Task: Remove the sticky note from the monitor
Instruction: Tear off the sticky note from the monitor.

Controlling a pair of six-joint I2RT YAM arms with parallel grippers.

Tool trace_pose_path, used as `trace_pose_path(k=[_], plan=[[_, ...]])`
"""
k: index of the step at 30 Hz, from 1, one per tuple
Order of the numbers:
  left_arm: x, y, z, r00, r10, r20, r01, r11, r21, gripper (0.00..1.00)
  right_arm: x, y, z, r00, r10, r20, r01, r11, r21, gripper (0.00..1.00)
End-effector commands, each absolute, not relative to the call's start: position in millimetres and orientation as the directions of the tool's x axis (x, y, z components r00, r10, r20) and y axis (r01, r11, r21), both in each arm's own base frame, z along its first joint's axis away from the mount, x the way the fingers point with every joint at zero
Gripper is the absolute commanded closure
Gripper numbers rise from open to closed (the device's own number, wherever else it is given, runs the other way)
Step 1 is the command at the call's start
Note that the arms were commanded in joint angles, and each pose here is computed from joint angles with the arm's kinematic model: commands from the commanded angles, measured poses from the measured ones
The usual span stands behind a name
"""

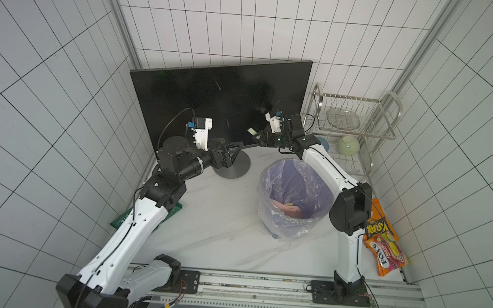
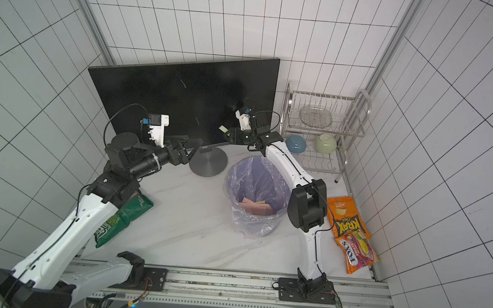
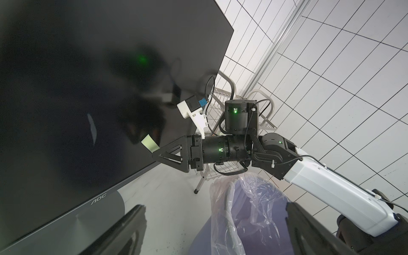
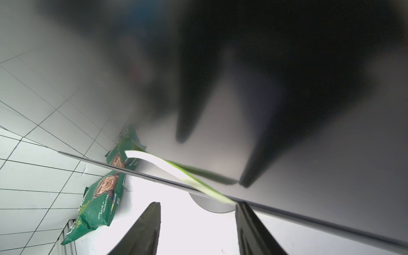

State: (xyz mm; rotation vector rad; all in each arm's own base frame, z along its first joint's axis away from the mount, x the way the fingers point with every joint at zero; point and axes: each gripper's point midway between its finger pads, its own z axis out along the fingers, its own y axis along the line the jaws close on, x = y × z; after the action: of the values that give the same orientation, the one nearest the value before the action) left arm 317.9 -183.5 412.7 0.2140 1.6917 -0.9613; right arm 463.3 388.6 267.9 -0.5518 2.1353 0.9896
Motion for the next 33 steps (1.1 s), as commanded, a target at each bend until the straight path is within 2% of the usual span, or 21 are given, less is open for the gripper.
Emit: trace_pose_path(k=[1, 18, 33], plan=[[313, -182, 415, -0.343, -0.315, -0.885, 0.601, 0.65, -0.465, 0.01, 462, 401, 281, -0.632, -0.062, -0.772, -0.659, 0.567, 0.494, 0.43], [313, -181, 416, -0.341, -0.321, -0.884, 0.603, 0.646, -0.467, 0.01, 447, 401, 292, -0.626, -0.06, -0.778, -0.683, 0.523, 0.509, 0.45], [313, -181, 416, -0.341, -0.321, -0.884, 0.605, 0.645, -0.467, 0.01, 444, 397, 297, -0.616, -0.061, -0.786, -0.688, 0.527, 0.499, 0.49]])
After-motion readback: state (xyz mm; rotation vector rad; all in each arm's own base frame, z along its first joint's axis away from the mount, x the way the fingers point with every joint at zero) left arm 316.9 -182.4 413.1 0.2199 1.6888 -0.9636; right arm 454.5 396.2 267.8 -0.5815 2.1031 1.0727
